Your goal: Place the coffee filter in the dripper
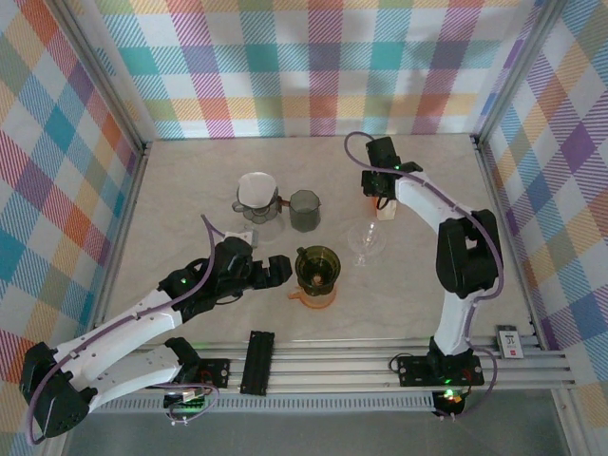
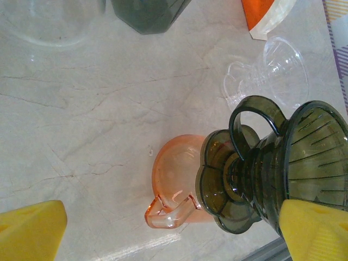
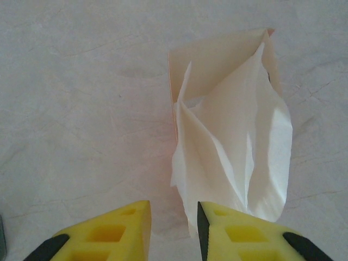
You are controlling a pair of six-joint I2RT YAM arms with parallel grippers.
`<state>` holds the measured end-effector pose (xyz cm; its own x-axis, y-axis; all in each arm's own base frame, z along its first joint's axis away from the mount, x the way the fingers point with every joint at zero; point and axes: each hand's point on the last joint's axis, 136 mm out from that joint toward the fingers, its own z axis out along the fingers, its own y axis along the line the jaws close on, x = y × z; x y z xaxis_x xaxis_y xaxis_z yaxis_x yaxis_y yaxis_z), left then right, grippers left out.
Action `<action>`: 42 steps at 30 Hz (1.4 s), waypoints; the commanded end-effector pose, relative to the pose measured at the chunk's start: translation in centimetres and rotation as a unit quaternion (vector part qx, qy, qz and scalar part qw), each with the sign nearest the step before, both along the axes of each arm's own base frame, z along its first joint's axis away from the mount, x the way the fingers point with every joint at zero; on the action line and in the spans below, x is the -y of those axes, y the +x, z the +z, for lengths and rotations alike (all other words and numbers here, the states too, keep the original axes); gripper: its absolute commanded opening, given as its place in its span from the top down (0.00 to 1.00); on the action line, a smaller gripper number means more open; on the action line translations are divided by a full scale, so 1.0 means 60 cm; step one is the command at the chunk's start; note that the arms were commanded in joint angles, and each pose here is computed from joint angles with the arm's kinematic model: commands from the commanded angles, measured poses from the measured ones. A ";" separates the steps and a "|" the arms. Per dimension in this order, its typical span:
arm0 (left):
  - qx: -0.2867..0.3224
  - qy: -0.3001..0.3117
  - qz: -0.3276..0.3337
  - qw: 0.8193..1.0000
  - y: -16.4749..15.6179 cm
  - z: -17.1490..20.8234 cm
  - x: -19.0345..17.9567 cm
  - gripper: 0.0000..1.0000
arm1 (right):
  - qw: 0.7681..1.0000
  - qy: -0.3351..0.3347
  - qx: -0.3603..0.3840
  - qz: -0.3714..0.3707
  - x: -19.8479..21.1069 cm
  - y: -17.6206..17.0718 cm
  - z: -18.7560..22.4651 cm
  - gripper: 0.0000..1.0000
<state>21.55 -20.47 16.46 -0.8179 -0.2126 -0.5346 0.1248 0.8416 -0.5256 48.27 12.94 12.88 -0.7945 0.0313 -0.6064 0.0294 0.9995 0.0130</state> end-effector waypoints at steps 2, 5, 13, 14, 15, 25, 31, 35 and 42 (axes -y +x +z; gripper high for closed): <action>0.010 0.001 0.012 1.000 0.010 0.002 -0.005 0.00 | 1.000 -0.018 -0.005 -0.002 0.010 0.012 0.000 0.69; 0.011 0.004 0.015 1.000 0.010 0.001 -0.008 0.00 | 1.000 -0.022 -0.009 -0.005 0.014 0.015 -0.007 0.70; 0.013 0.007 0.016 1.000 0.010 0.002 -0.010 0.00 | 1.000 -0.024 -0.015 -0.002 0.013 0.022 -0.017 0.76; 0.012 0.007 0.016 1.000 0.010 0.001 -0.010 0.00 | 1.000 -0.025 -0.015 0.000 0.011 0.023 -0.018 0.77; 0.012 0.007 0.016 1.000 0.010 0.002 -0.010 0.00 | 1.000 -0.026 -0.014 -0.002 0.012 0.024 -0.017 0.77; 0.013 0.009 0.018 1.000 0.011 -0.001 -0.011 0.00 | 0.999 -0.036 -0.014 -0.002 0.015 0.032 -0.019 0.87; 0.011 0.011 0.018 1.000 0.010 -0.004 -0.013 0.00 | 0.999 -0.042 -0.013 0.000 0.017 0.032 -0.017 0.91; 0.012 0.012 0.020 1.000 0.010 -0.004 -0.014 0.00 | 0.999 -0.040 -0.001 0.002 0.017 0.031 -0.006 1.00; 0.013 0.010 0.023 1.000 0.009 -0.004 -0.017 0.00 | 0.999 -0.019 0.029 0.006 0.014 0.016 0.035 1.00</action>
